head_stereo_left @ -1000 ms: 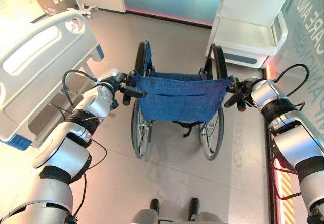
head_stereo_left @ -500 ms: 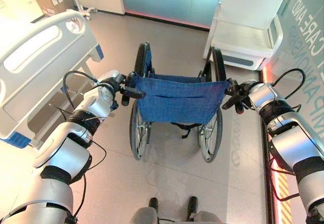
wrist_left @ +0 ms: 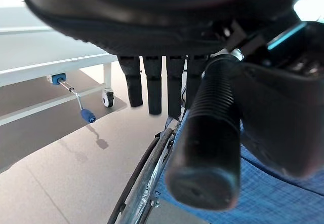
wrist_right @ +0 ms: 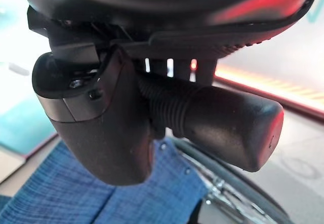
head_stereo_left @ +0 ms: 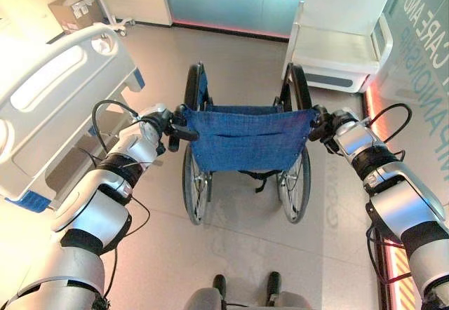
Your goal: Push the wheelchair next to the bed
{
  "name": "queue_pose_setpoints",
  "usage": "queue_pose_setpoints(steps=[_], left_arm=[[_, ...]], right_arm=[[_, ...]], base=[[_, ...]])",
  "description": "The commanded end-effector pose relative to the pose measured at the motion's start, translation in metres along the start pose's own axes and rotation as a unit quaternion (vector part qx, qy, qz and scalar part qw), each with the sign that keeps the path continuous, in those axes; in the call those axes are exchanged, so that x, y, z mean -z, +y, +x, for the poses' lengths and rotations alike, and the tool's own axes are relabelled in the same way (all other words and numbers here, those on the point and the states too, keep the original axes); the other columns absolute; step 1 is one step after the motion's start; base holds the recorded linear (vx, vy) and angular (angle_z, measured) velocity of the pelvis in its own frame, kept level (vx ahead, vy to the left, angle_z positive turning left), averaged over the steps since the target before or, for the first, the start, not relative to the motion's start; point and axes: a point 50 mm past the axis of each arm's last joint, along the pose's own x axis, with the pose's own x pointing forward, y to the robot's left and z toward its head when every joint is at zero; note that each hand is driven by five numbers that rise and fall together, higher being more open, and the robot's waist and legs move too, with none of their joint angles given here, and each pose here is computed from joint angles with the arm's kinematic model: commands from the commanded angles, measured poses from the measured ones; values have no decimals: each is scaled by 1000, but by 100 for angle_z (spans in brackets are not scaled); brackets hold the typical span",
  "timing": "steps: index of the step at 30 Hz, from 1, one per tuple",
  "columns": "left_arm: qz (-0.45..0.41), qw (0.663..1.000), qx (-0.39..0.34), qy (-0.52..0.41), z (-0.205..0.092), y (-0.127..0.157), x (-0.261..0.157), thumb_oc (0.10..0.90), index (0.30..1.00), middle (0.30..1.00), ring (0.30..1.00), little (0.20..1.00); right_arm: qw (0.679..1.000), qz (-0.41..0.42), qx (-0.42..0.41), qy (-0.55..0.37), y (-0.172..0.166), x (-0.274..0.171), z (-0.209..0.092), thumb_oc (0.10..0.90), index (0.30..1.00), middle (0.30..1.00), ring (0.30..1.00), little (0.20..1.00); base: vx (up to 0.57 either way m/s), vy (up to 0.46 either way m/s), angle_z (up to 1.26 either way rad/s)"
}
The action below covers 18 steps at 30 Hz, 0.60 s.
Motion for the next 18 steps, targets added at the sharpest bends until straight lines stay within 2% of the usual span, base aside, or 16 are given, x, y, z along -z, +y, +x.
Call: queue_pose_setpoints(steps=[1, 10, 18], left_arm=[[95, 993, -63, -5, 1, 9, 7, 400, 300, 300, 300, 300], [131, 988, -73, -25, 2, 7, -1, 400, 300, 300, 300, 300], [111, 985, -118, -59, 1, 10, -6, 400, 300, 300, 300, 300]], right_arm=[[989, -55, 79, -116, -42, -27, -9, 400, 300, 300, 300, 300], [988, -86, 57, -113, -39, -30, -8, 400, 300, 300, 300, 300], [985, -120, 54, -114, -43, -32, -9, 400, 300, 300, 300, 300]], base=[[0, 0, 0], [0, 0, 0], [2, 7, -3]])
